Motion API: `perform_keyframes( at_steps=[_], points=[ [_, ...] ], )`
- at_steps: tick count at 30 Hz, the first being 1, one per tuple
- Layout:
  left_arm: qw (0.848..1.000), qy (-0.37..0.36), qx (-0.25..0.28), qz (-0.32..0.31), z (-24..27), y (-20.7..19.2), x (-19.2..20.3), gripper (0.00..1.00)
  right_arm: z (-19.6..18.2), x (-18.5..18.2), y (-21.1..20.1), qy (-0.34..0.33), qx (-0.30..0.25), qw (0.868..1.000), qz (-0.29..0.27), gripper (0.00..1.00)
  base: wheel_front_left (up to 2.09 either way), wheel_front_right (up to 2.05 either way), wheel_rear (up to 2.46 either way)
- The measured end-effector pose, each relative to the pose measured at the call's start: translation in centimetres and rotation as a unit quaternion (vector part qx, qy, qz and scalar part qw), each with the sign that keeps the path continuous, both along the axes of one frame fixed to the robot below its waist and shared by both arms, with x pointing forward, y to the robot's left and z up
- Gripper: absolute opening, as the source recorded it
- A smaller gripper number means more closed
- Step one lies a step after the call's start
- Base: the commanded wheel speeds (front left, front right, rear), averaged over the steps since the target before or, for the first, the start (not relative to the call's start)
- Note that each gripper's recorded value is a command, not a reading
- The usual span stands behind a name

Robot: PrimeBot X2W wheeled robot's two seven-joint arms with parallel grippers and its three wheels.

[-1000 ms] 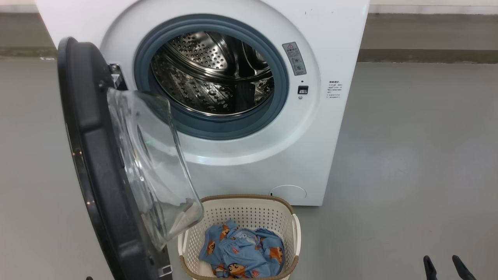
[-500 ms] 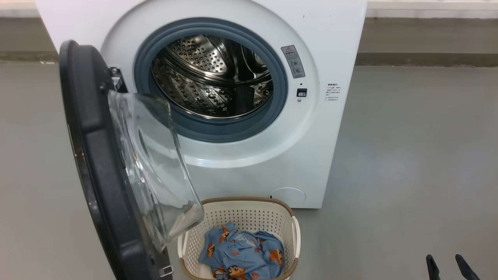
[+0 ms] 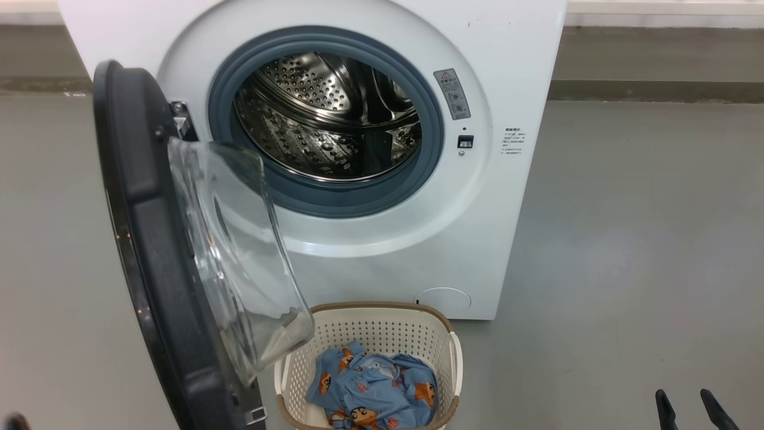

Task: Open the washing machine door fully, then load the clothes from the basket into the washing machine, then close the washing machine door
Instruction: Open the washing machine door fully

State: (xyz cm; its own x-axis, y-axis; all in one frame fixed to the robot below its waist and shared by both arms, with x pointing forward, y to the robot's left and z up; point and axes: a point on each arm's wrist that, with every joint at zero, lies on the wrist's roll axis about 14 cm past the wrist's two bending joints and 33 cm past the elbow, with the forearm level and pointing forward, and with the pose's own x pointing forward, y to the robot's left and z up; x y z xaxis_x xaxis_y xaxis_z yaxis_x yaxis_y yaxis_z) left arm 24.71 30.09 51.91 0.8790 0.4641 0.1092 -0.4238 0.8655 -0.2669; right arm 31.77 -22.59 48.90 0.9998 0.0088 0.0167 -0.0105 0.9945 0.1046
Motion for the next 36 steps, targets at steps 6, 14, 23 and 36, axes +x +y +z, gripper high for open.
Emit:
perform_keyframes(
  at_steps=[6, 14, 23, 36],
  points=[
    [0.991, -0.122, 0.052, 0.022, 8.6, 0.2, -0.5, 0.0, 0.1, 0.3, 0.2, -0.002, -0.001, 1.0, 0.004, 1.0, 0.0, 0.0, 0.0],
    [0.943, -0.303, 0.118, -0.074, 20.0, -7.3, -1.9, 0.0, 0.2, 0.8, 1.0, -0.001, -0.001, 1.0, 0.017, 1.0, 0.0, 0.0, 0.0],
    [0.926, -0.226, 0.017, -0.304, 17.0, -19.3, 1.7, 0.0, -0.3, 0.8, 1.7, 0.006, 0.002, 1.0, 0.025, 1.0, 0.0, 0.0, 0.0],
    [0.964, -0.048, -0.033, -0.259, 6.4, -18.0, 5.6, 0.0, -1.0, 0.6, 1.3, 0.017, 0.005, 1.0, 0.018, 1.0, 0.0, 0.0, 0.0]
  ],
)
